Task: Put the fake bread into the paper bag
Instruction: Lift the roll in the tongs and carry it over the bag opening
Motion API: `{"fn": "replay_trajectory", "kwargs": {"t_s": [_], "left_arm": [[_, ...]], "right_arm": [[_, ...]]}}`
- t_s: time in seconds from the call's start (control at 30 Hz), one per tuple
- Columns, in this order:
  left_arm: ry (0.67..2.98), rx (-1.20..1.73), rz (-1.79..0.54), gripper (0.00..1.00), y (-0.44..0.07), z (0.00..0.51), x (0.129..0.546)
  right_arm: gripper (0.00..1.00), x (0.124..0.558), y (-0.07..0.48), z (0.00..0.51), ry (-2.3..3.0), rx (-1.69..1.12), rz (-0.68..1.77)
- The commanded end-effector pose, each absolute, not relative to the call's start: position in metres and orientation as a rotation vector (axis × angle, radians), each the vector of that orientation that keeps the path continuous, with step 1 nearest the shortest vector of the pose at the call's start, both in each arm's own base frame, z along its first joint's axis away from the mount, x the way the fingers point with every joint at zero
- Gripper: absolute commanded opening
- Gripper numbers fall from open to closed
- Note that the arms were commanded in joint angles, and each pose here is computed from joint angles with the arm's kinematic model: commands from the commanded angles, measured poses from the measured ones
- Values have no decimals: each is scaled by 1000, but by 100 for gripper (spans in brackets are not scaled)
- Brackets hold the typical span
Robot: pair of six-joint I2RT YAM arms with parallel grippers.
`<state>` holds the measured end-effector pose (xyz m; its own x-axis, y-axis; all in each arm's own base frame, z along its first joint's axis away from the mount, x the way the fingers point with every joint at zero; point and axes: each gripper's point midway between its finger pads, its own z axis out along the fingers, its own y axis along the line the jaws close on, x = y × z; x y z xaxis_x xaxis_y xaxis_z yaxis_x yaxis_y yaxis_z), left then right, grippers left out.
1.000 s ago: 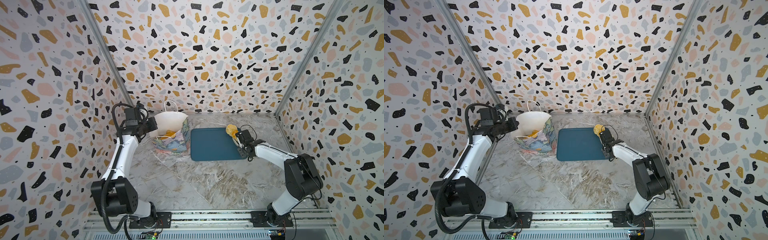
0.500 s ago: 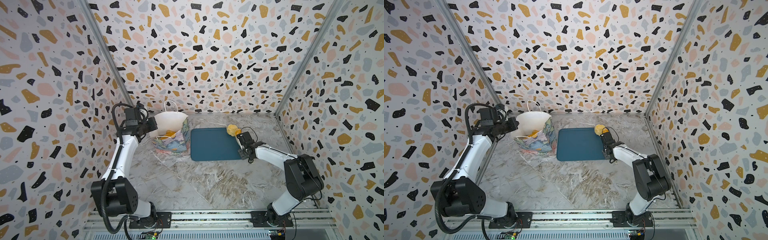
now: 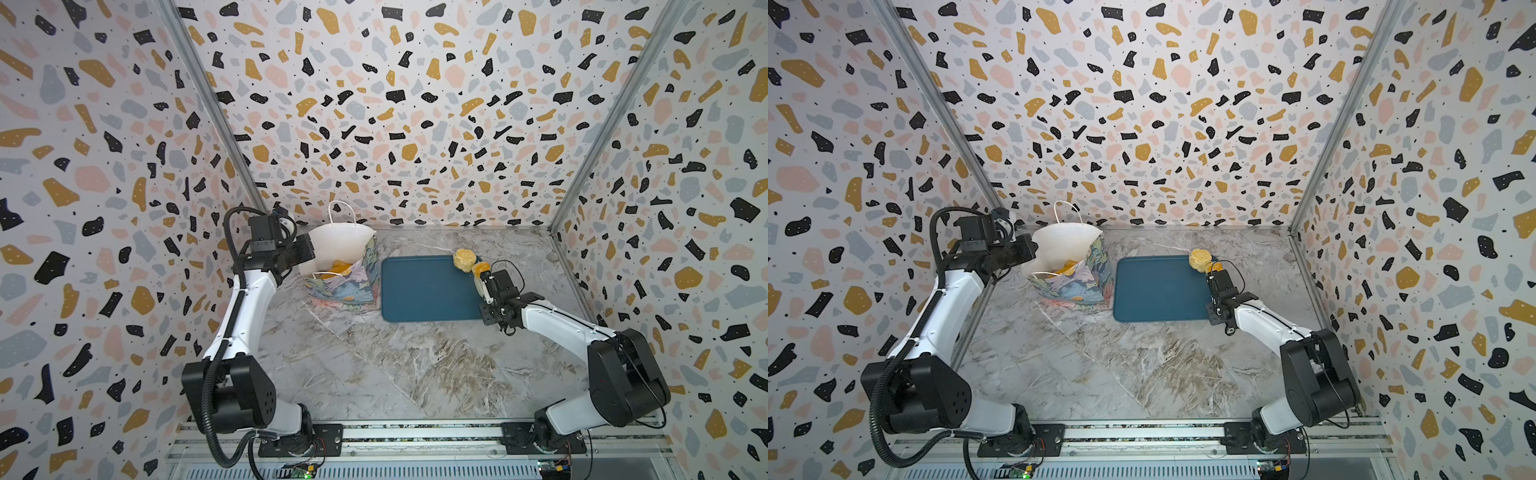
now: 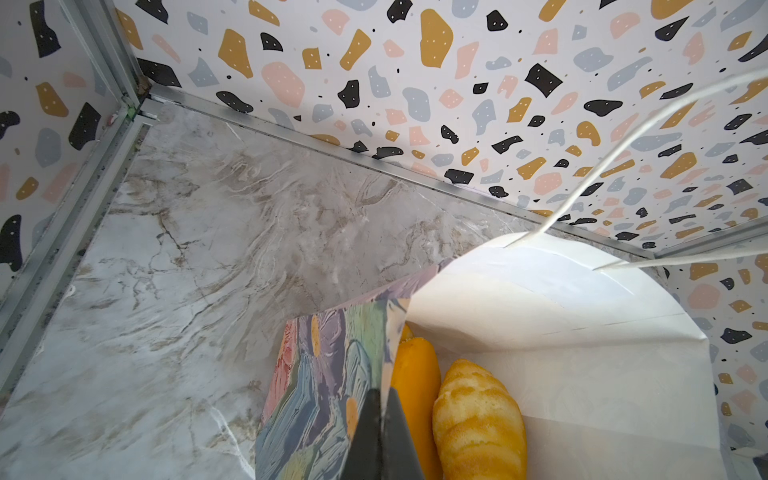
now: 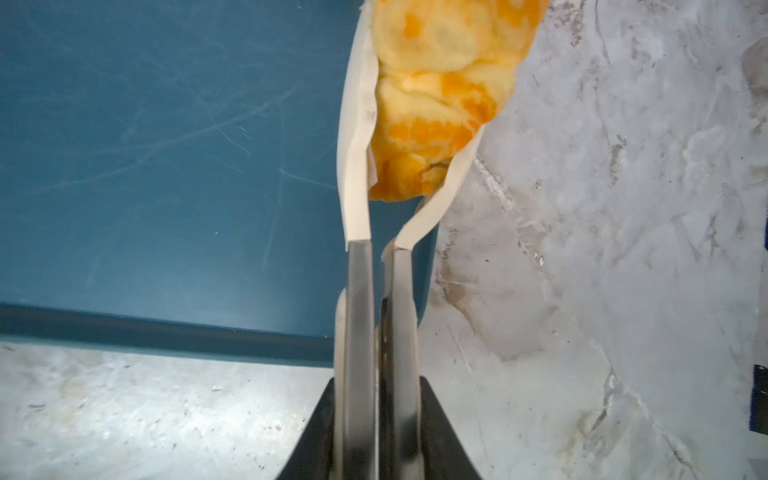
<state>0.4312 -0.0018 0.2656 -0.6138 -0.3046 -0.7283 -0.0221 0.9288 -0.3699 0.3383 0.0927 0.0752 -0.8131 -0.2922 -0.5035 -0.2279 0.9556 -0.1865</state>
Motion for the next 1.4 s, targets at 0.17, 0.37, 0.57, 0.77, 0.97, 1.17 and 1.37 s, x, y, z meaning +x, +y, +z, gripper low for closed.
{"fn": "replay_trajectory", "kwargs": {"t_s": [0.17,0.37,0.57,0.77,0.97,1.17,1.37], "left_arm": [[2175,-215,-419,0,-5,273,429],[2173,-212,-423,0,-6,274,429],[2174,-212,-428,0,-6,274,429],[2175,-211,-437,0,-7,272,430],[2172,-204,-458,0,-10,272,431],[2173,-204,-460,0,-10,272,431],[2172,-205,-455,0,-10,273,430]], "right_arm": [[21,339,100,97,2493,-276,-55],[21,338,106,103,2479,-265,-1],[20,338,113,112,2458,-248,68],[20,339,124,121,2431,-234,160],[19,341,127,121,2416,-195,178],[19,341,142,125,2404,-218,197],[19,340,162,139,2370,-249,230]]}}
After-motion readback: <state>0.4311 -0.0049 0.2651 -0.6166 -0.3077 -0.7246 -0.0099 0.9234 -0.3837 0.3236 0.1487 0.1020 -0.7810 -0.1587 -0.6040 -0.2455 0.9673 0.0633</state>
